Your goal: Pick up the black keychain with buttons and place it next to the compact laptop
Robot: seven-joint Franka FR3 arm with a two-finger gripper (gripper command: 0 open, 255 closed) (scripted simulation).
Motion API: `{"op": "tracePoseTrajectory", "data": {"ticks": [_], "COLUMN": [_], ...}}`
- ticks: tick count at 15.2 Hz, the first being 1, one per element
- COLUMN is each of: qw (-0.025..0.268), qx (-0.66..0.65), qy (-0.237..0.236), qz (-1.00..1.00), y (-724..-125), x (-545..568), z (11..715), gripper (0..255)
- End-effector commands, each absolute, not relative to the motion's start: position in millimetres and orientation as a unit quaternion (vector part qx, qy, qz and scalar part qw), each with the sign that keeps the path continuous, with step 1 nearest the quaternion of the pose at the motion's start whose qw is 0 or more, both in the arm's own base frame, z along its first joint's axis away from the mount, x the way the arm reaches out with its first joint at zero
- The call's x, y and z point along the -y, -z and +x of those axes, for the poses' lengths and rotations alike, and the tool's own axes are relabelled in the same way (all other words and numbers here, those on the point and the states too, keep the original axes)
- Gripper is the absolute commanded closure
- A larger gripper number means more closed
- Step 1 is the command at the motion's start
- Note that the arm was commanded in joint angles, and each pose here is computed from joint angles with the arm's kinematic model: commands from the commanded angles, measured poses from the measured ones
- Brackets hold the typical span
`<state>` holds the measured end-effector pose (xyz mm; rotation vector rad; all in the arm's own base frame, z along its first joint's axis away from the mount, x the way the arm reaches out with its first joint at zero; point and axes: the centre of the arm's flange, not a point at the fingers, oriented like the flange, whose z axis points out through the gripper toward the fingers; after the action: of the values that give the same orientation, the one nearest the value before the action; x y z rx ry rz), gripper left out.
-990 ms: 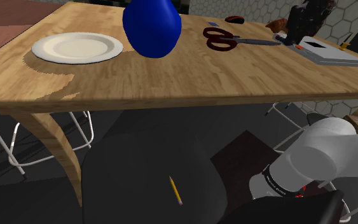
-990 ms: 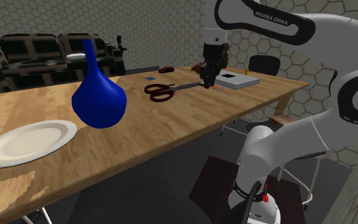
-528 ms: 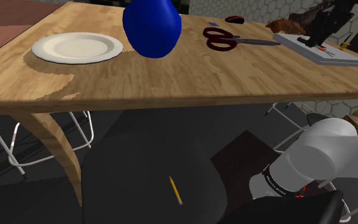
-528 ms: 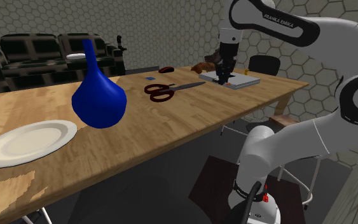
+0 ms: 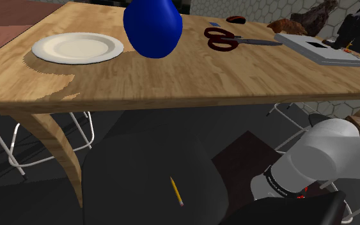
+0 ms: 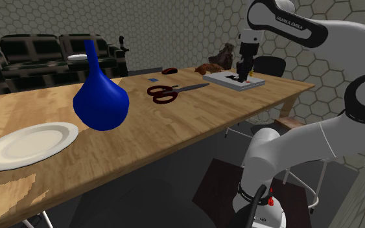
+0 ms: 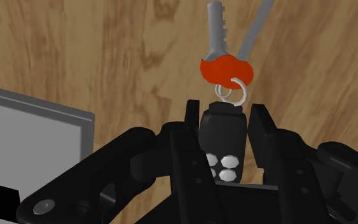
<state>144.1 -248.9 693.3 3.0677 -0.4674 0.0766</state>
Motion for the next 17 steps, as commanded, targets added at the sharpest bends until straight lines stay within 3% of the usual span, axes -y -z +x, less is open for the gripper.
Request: {"op": "tracePoseTrajectory", "data": {"ticks": [1, 5, 17], "qw": [0.019, 0.019, 0.019], "qx": [0.150, 0.150, 0.150], "qy": [-0.024, -0.024, -0.024], "qz": [0.988, 0.988, 0.988], "y": [-694, -694, -631], "x": [274, 326, 326], "z": [132, 104, 104], "gripper": [255, 255, 255]}}
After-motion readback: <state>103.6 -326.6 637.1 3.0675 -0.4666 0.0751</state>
